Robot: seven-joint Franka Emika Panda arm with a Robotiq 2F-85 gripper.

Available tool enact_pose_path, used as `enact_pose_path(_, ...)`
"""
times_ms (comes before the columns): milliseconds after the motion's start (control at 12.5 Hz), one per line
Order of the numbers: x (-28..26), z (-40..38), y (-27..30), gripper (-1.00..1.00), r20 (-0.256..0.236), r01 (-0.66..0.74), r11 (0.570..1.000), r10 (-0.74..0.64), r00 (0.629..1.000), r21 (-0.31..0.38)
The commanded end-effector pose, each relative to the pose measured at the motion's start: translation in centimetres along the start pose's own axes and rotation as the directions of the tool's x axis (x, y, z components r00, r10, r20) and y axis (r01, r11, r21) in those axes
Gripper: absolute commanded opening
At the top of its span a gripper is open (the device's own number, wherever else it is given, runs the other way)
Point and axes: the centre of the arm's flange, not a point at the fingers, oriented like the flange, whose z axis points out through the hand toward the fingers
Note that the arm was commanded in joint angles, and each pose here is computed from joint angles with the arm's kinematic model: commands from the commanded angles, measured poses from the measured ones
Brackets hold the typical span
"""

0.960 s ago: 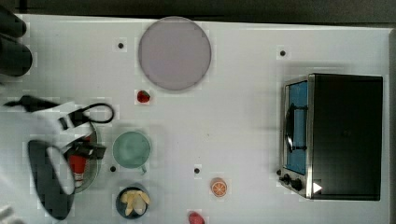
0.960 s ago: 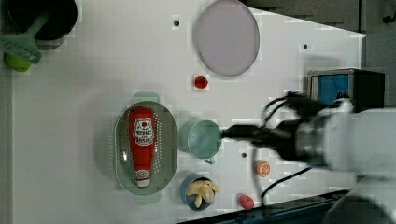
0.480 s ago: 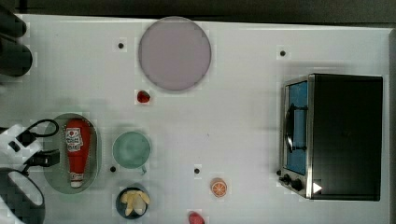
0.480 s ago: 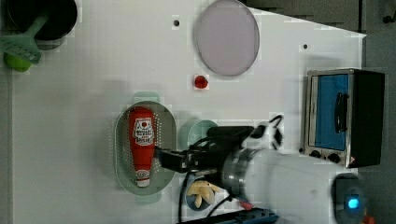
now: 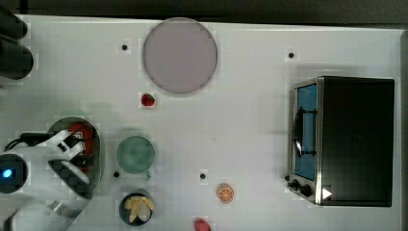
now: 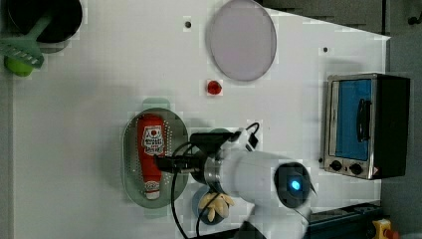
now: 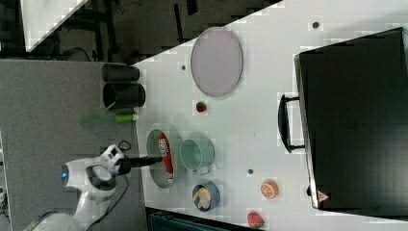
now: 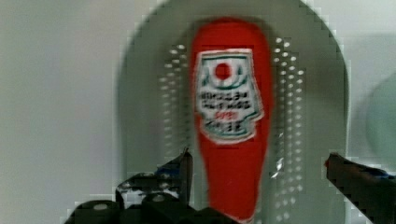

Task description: Pick ketchup from strainer and place it on the table

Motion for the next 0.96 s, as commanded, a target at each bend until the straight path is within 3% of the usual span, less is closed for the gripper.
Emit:
enact_pose_path(80,0.8,2.0,-0.1,1.00,-0.006,-0.097,0.994,0.097,0.995,0.043)
enact_pose_path(560,1.5,6.8,-0.9,1.00,-0.014,-0.082,0.996,0.082,0.997,0.023)
enact_pose_path(640,1.5,7.7,-0.8,0.92,-0.010,-0.075,0.997,0.075,0.997,-0.006)
enact_pose_path(880,1.3,8.8,-1.1,0.19,-0.021,-0.039,0.999,0.039,0.999,-0.020)
enact_pose_path(960,1.3,8.4,-1.3,0.13,-0.025,-0.040,0.999,0.039,0.999,-0.017)
